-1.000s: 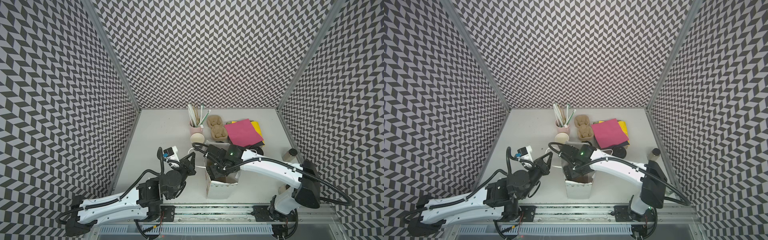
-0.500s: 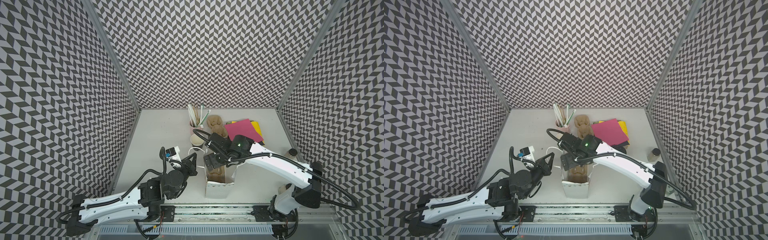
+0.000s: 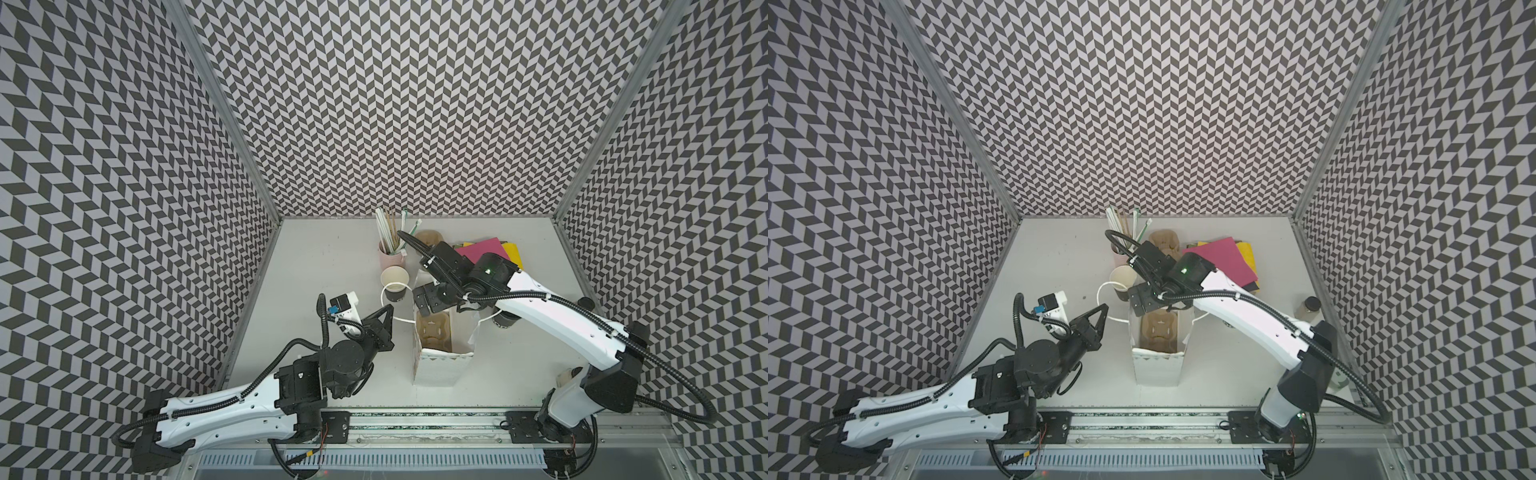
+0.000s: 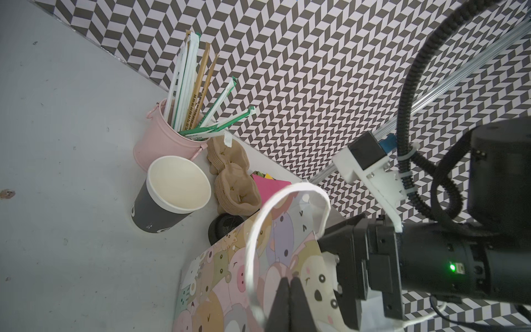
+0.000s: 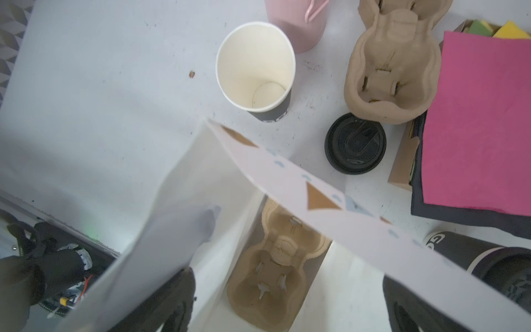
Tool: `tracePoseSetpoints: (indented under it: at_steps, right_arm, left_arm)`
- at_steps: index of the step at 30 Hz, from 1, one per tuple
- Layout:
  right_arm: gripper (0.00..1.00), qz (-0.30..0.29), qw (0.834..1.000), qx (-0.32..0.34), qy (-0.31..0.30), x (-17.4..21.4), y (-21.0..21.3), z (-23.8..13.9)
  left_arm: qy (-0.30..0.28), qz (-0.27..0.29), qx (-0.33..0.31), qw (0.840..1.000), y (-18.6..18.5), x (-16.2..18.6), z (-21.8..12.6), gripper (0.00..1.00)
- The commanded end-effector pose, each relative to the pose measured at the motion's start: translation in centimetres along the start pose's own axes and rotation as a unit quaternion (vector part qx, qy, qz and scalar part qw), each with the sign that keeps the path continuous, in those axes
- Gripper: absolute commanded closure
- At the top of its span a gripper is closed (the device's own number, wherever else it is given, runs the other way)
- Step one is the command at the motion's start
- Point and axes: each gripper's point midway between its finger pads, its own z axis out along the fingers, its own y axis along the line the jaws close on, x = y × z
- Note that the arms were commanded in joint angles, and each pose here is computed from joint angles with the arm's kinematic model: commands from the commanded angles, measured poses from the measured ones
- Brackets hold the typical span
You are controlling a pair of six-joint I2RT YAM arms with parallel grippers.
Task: Pack the takeout coffee
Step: 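Open the right gripper and lift it out of the bag, then release the bag edge with the left gripper while the right gripper withdraws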
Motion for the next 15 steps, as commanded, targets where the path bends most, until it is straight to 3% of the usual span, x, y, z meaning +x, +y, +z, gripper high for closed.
tracePoseSetpoints:
  at_steps: [1, 15]
  right_arm:
    - [0.0, -0.017, 1.0, 0.004, -0.018, -1.8, 0.2, 0.9]
    - [0.0, -0.028, 0.999, 0.026, -0.025, -5.8, 0.1, 3.6]
  left_arm:
    - [-0.008, -0.004, 0.005, 1.0, 0.0, -0.3, 0.0, 1.0]
    - [-0.005, 0.0, 0.0, 1.0, 0.2, 0.5, 0.5, 1.0]
